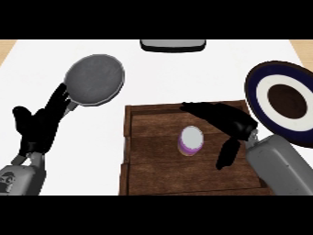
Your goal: Pick the can from the tray and place it in the plate
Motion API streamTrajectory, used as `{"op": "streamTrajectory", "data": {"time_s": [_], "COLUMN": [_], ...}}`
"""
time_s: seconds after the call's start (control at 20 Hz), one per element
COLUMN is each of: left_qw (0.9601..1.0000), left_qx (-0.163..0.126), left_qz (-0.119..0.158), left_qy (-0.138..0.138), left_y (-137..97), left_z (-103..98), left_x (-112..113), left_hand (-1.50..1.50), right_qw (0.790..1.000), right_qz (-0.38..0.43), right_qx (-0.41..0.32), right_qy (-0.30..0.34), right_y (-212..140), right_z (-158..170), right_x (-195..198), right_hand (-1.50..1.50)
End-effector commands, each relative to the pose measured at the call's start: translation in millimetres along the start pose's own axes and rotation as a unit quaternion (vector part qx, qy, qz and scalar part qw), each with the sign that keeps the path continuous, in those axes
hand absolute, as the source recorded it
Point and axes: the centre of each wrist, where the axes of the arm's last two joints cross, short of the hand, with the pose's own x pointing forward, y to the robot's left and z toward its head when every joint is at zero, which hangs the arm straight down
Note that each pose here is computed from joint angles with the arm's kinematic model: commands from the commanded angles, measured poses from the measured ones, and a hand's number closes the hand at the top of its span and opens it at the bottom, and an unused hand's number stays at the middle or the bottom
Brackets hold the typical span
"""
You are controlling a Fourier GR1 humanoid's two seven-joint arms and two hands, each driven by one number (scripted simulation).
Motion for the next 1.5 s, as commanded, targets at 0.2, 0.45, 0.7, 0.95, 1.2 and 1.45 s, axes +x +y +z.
{"op": "streamTrajectory", "data": {"time_s": [0.2,0.45,0.7,0.95,1.2,1.45], "left_qw": [1.0000,1.0000,1.0000,0.9999,0.9999,1.0000], "left_qx": [0.000,-0.004,0.001,-0.008,-0.012,-0.001], "left_qz": [0.001,-0.001,-0.002,-0.005,-0.008,0.002], "left_qy": [0.000,-0.005,0.000,-0.009,-0.002,0.000], "left_y": [8.3,14.0,5.6,21.7,8.8,-2.4], "left_z": [8.1,-3.0,-3.4,4.1,15.6,4.8], "left_x": [-5.0,2.3,0.3,-8.0,-4.7,-7.9], "left_hand": [0.00,0.00,0.00,0.00,0.00,0.00], "right_qw": [0.999,0.999,0.998,0.993,0.995,0.997], "right_qz": [0.025,0.039,0.049,0.070,0.062,0.048], "right_qx": [0.013,0.019,0.033,0.097,0.075,0.043], "right_qy": [0.025,0.030,0.030,-0.015,-0.031,-0.041], "right_y": [-0.3,20.5,34.3,29.4,57.0,59.7], "right_z": [-0.7,-53.1,-58.1,-50.0,-55.2,-36.0], "right_x": [20.3,3.5,4.7,15.7,21.4,20.5], "right_hand": [-1.50,-1.50,-1.50,1.50,1.50,1.50]}}
